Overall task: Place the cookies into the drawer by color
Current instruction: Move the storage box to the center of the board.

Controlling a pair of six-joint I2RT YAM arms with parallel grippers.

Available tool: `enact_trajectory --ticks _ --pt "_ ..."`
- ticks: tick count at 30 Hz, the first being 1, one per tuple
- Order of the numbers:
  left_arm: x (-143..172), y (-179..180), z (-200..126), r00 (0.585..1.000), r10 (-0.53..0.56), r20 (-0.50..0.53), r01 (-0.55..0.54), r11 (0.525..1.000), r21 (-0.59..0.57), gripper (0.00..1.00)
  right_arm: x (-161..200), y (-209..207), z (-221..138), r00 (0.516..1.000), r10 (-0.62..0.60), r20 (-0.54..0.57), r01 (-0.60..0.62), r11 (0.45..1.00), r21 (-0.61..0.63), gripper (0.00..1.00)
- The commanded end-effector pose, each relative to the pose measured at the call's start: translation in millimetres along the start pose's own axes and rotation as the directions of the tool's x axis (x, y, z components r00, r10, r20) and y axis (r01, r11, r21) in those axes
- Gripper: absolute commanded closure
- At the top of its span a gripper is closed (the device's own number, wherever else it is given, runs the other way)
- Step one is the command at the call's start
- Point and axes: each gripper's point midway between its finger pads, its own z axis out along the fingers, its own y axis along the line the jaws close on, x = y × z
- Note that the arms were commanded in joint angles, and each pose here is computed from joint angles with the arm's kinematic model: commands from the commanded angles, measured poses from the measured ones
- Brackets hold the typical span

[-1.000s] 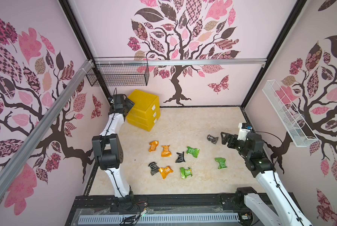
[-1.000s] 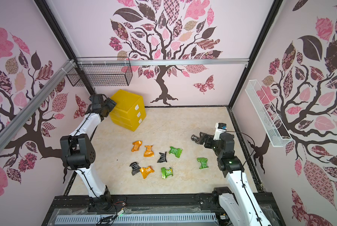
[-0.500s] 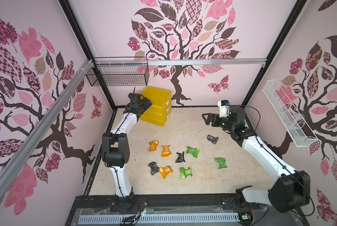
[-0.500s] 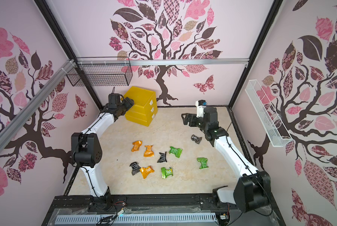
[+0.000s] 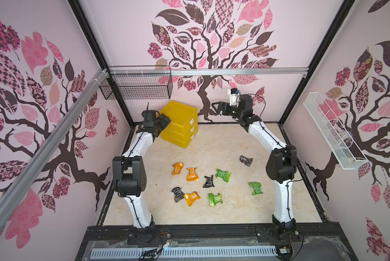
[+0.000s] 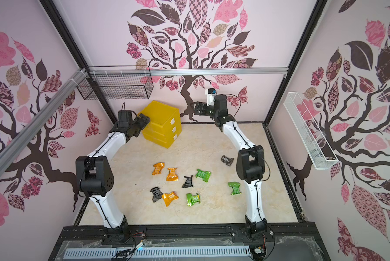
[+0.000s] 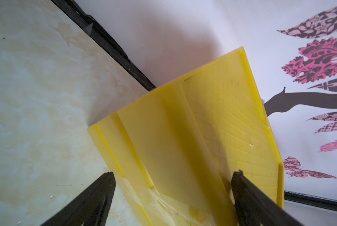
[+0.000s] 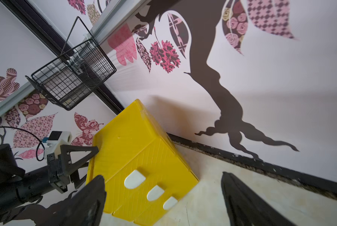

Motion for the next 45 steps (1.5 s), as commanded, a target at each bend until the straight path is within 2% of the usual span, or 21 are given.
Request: enact_trajectory --ticks 1,5,9,12,15,21,28,33,36,42,45 --pt "-13 30 -7 1.000 -0.015 0.017 0.017 0.996 -0.093 0.03 17 -3 44 0.996 0.083 0.034 -0.079 0.991 -0.112 0.04" --pt "-25 33 -3 1.000 0.003 0.024 0.000 0.994 -0.106 0.03 20 -7 72 0.978 0.150 0.145 -0.124 0.977 -0.173 0.03" --pt "-27 33 1 1.000 0.017 0.017 -0.015 0.994 -0.104 0.03 37 -8 88 0.964 0.172 0.202 -0.140 0.977 -0.162 0.01" --pt "-26 28 4 1.000 0.022 0.006 -0.022 0.997 -0.076 0.03 53 0 97 0.970 0.156 0.187 -0.126 0.978 -0.165 0.01" --pt "-20 23 11 1.000 0.012 -0.024 -0.013 0.999 -0.037 0.03 62 7 101 0.967 0.192 0.166 -0.161 0.970 -0.184 0.01" --pt "-5 13 24 0.997 0.001 -0.083 0.000 1.000 0.019 0.07 80 35 106 0.971 0.229 0.064 -0.212 0.955 -0.206 0.01" --pt "21 1 39 0.988 0.006 -0.154 0.002 0.999 0.051 0.09 97 58 108 0.962 0.272 -0.029 -0.271 0.937 -0.221 0.14" --pt "43 -18 44 0.980 0.042 -0.193 -0.025 0.996 0.091 0.12 99 77 97 0.955 0.276 -0.107 -0.295 0.918 -0.266 0.27" --pt "56 -30 44 0.975 0.059 -0.213 -0.036 0.993 0.113 0.13 101 86 85 0.957 0.253 -0.143 -0.283 0.922 -0.262 0.32" --pt "85 -53 43 0.963 0.092 -0.254 -0.053 0.986 0.158 0.16 109 96 43 0.964 0.200 -0.173 -0.236 0.946 -0.224 0.33" --pt "108 -69 42 0.951 0.124 -0.282 -0.073 0.980 0.187 0.16 123 82 21 0.964 0.180 -0.197 -0.210 0.967 -0.146 0.32"
